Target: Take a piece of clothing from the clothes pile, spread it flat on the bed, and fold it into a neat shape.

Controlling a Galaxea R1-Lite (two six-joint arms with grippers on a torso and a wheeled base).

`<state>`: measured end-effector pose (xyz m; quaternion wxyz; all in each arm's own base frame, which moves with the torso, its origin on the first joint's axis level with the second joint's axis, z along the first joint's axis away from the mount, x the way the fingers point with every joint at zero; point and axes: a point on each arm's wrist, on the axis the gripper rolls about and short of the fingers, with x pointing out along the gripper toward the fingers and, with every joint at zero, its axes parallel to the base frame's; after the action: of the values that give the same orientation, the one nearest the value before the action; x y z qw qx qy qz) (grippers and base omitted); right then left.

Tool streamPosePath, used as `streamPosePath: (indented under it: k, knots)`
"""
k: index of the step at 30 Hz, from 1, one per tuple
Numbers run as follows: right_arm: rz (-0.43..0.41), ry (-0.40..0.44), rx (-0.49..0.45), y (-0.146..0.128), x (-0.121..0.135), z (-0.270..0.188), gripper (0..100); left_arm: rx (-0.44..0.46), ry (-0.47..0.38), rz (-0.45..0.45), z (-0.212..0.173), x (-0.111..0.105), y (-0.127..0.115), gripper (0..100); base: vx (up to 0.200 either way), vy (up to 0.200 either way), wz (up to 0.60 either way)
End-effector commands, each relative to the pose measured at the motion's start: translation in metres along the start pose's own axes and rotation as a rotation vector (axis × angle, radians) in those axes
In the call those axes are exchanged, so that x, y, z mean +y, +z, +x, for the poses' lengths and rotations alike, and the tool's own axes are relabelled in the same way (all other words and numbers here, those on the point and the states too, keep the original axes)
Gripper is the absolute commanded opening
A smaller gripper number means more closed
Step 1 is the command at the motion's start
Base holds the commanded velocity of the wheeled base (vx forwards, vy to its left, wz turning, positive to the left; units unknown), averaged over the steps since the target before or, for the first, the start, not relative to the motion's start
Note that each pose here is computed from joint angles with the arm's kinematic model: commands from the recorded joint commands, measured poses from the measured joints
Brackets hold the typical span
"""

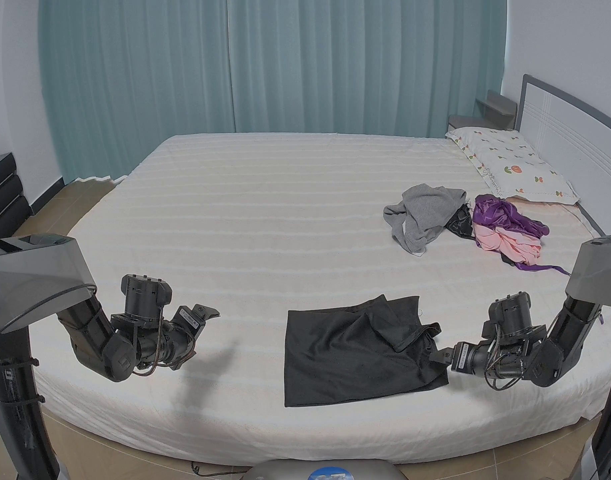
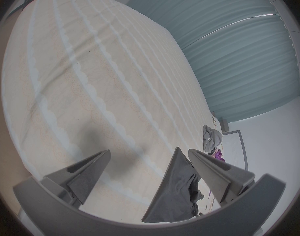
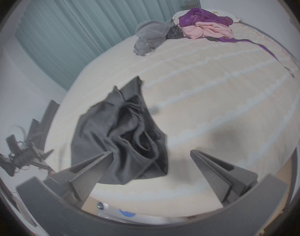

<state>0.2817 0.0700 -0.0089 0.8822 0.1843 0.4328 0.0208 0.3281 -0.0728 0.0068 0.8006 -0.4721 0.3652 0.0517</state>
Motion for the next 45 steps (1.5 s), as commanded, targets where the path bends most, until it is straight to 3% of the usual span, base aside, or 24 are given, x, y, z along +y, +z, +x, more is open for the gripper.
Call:
streamPosePath:
  k: [1,6,11,25,34,45]
  knots:
    - [0.046,0.062,-0.039,0.006,-0.003,-0.014,100,0.001,0.001,-0.001,0.0,0.0,0.0,100,0.0,0.0,0.0]
    - [0.025,0.14,-0.086,0.013,0.016,-0.018,100,0.0,0.001,0.0,0.001,0.001,0.0,100,0.0,0.0,0.0]
    - [0.03,0.253,-0.087,0.016,0.061,-0.01,100,0.001,0.003,0.0,0.001,0.001,0.0,100,0.0,0.0,0.0]
    - [-0.036,0.257,0.075,-0.006,0.11,0.063,100,-0.001,0.0,0.001,0.001,0.0,0.0,100,0.0,0.0,0.0]
    - [-0.019,0.222,0.052,0.012,0.114,0.081,100,0.001,-0.001,0.001,0.001,0.0,0.0,100,0.0,0.0,0.0]
    - [0.025,0.076,-0.183,0.079,0.077,0.092,100,0.001,-0.001,0.001,0.001,0.0,0.0,100,0.0,0.0,0.0]
